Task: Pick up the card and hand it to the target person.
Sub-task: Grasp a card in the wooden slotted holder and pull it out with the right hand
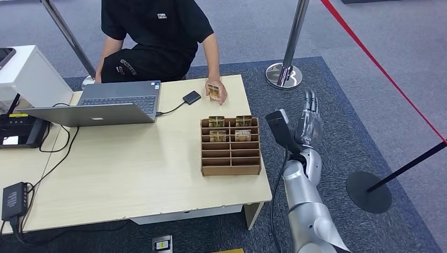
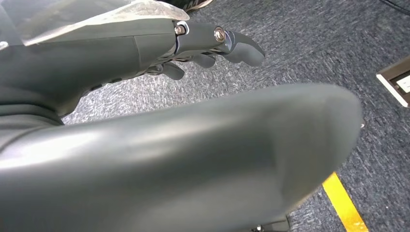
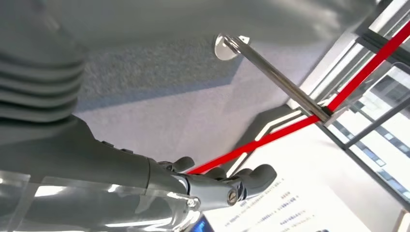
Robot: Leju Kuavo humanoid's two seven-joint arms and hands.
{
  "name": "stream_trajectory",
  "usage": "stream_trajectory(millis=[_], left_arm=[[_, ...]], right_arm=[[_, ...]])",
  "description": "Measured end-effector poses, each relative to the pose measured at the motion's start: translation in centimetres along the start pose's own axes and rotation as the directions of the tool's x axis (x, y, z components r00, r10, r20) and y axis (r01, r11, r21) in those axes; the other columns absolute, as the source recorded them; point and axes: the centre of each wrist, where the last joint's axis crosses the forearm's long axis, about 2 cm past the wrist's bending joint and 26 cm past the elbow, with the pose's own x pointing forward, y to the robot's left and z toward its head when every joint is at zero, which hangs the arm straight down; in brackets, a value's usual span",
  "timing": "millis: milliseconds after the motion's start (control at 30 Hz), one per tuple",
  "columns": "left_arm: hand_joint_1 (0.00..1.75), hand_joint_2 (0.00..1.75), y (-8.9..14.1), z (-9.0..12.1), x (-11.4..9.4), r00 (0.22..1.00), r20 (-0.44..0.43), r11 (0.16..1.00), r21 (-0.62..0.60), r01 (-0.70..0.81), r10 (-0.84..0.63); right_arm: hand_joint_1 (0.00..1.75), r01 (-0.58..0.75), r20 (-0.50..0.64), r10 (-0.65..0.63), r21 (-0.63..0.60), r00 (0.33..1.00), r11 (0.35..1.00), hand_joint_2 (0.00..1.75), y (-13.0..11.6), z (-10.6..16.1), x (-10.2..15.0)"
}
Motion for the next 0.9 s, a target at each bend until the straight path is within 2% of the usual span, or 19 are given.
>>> stream_trajectory(millis=[100, 233, 333, 600, 900], left_arm=[[0.0, 0.0, 0.0, 0.0, 0.1, 1.0, 0.006, 1.0, -0.004, 0.005, -0.005], [0.0, 0.0, 0.0, 0.0, 0.1, 1.0, 0.012, 1.0, -0.008, 0.008, -0.008], [0.0, 0.0, 0.0, 0.0, 0.1, 1.0, 0.013, 1.0, -0.008, 0.008, -0.008], [0.0, 0.0, 0.0, 0.0, 0.1, 1.0, 0.002, 1.0, -0.002, 0.008, -0.008], [0.0, 0.0, -0.1, 0.0, 0.1, 1.0, 0.002, 1.0, -0.004, 0.009, -0.009]], right_arm=[[0.01, -0.04, 0.043, 0.039, 0.033, 0.998, 0.999, 1.75, 0.2, -1.2, 1.6], [1.43, -0.102, 0.077, 0.096, 0.079, 0.992, 0.992, 1.75, 0.7, -2.0, 3.2], [1.47, -0.149, 0.089, 0.139, 0.116, 0.986, 0.982, 1.75, 1.1, -2.2, 4.0], [1.38, -0.197, 0.107, 0.181, 0.169, 0.978, 0.966, 1.75, 2.0, -1.7, 4.8], [1.35, -0.247, 0.184, 0.22, 0.139, 0.958, 0.959, 1.75, 2.1, -0.7, 5.6]])
